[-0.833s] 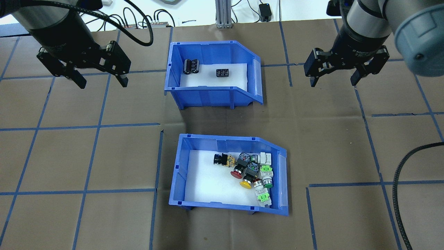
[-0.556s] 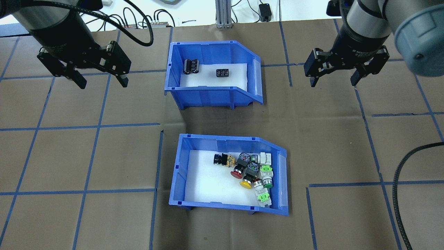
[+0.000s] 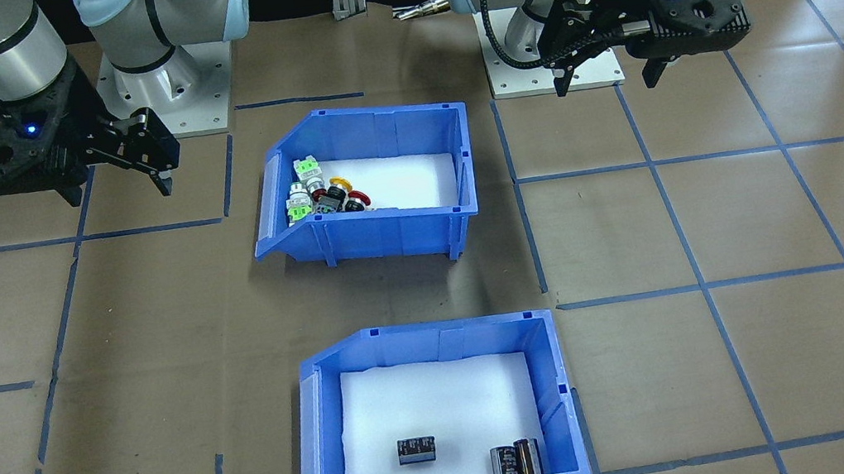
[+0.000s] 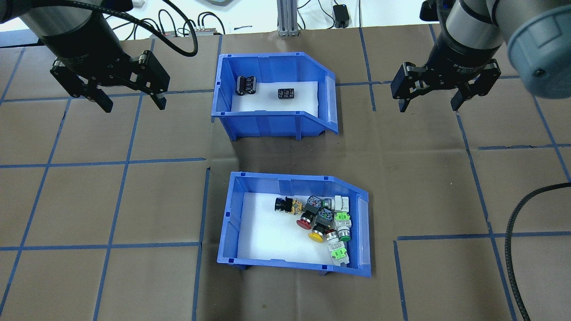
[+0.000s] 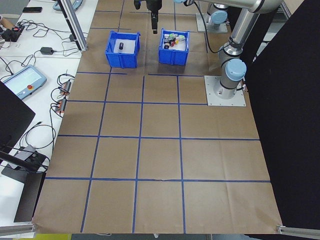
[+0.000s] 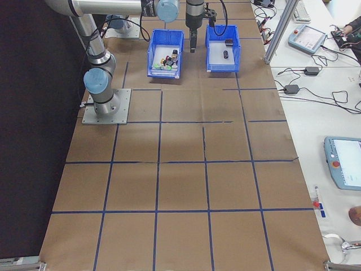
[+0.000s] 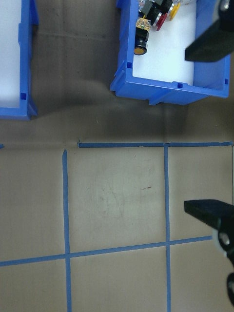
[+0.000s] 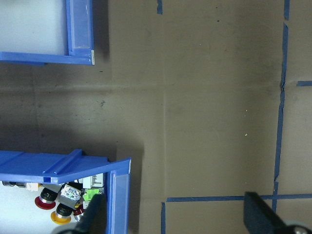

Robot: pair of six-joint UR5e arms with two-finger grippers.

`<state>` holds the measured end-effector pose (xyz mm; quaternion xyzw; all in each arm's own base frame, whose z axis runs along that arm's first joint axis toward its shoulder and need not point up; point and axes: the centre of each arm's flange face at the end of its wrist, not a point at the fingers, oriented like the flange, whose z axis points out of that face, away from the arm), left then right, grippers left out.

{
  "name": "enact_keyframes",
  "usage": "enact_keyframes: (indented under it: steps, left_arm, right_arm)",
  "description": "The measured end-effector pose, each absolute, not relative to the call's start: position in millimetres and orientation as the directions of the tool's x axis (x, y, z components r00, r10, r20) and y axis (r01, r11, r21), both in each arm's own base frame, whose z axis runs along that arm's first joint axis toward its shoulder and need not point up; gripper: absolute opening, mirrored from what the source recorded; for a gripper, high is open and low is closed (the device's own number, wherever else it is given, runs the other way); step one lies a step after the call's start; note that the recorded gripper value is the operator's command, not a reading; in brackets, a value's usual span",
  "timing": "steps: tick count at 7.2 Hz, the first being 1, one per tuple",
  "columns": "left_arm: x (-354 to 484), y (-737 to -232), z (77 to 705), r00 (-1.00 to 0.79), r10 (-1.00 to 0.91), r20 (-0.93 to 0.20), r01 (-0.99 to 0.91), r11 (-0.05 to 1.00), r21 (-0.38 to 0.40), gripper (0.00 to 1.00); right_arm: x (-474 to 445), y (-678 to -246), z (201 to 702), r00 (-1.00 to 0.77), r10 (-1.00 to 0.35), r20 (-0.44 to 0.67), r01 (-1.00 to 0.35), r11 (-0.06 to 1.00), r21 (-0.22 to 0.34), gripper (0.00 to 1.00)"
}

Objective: Place button box in front

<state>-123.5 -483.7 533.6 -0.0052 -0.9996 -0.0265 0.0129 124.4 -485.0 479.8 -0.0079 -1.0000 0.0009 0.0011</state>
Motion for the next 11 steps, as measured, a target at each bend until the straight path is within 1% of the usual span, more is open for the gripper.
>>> enact_keyframes:
  steps: [2,3,4,5,7,8,9,11]
  left_arm:
    - [-123.3,-485.2,529.0,-0.999,0.009,0.033,0.011,0.998,0.065,1.00]
    - [-123.5,-482.6,530.6,-0.999,-0.019,0.032,-0.017,0.998,0.064,1.00]
    - [-124.2,-476.2,533.7,-0.993,-0.113,0.023,-0.111,0.992,0.063,1.00]
    - [-125.6,-465.4,536.1,-0.963,-0.270,0.007,-0.269,0.961,0.061,1.00]
    - [-129.0,-431.9,527.8,-0.865,-0.501,-0.011,-0.501,0.863,0.072,1.00]
    - [-130.9,-409.5,518.1,-0.798,-0.602,-0.021,-0.601,0.795,0.080,1.00]
    - [-134.4,-381.3,504.8,-0.692,-0.721,-0.028,-0.720,0.687,0.102,1.00]
    - [-144.9,-316.0,463.5,-0.441,-0.896,-0.052,-0.887,0.426,0.178,1.00]
  right_arm:
    - [124.4,-485.3,478.7,-1.000,0.012,0.001,0.012,1.000,0.008,1.00]
    - [124.8,-487.2,479.7,-1.000,-0.029,-0.002,-0.029,1.000,0.003,1.00]
    - [125.4,-490.6,480.0,-0.994,-0.111,-0.006,-0.111,0.994,-0.008,1.00]
    - [125.7,-498.2,477.0,-0.978,-0.207,-0.003,-0.206,0.978,-0.024,1.00]
    - [126.2,-525.3,471.6,-0.917,-0.397,0.019,-0.398,0.915,-0.065,1.00]
    - [127.2,-540.4,473.0,-0.872,-0.489,0.030,-0.490,0.868,-0.077,1.00]
    - [131.8,-556.2,474.1,-0.828,-0.559,0.036,-0.560,0.824,-0.085,1.00]
    - [167.0,-582.4,469.1,-0.724,-0.689,0.032,-0.689,0.719,-0.091,1.00]
